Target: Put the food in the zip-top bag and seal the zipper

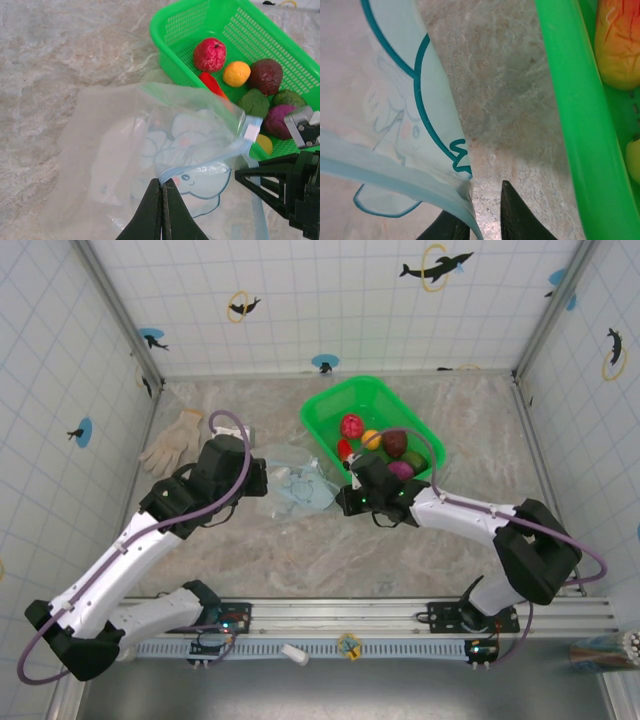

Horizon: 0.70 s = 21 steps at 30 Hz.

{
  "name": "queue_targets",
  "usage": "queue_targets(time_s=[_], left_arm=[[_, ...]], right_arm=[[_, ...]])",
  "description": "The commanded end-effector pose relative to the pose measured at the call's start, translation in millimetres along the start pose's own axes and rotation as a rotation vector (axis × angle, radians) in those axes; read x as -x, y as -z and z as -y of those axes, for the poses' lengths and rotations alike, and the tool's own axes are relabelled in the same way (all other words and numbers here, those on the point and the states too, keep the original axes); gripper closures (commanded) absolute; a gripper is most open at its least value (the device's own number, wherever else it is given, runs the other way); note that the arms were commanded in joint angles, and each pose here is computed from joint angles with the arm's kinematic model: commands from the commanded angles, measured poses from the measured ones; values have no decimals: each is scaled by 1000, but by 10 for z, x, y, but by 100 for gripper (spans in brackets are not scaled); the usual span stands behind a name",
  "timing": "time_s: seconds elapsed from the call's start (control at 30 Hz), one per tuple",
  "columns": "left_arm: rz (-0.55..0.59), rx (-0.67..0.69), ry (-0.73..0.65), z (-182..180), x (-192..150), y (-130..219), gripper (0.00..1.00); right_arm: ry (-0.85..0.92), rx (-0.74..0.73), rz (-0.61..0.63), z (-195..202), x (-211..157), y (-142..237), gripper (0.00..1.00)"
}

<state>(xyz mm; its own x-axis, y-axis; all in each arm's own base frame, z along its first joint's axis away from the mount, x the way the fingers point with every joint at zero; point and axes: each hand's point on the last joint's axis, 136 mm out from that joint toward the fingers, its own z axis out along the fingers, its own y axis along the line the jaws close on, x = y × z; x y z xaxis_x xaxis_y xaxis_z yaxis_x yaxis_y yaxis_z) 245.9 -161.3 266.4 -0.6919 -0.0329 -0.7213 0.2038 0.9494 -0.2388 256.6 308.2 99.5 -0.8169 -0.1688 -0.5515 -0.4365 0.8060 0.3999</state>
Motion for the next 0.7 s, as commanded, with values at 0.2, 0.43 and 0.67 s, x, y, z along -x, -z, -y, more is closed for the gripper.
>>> queue_targets(time_s=[0.2, 0.43, 0.67], left_arm=[[-78, -193, 109, 341, -178, -203, 100], [-81, -178, 195, 272, -98, -456, 100], [-136, -271, 361, 302, -63, -619, 100]], right_arm=[[83, 182, 94, -547, 444, 367, 38], [156, 157, 142, -570, 608, 698, 29], [-6, 2, 208, 75, 888, 933, 30]])
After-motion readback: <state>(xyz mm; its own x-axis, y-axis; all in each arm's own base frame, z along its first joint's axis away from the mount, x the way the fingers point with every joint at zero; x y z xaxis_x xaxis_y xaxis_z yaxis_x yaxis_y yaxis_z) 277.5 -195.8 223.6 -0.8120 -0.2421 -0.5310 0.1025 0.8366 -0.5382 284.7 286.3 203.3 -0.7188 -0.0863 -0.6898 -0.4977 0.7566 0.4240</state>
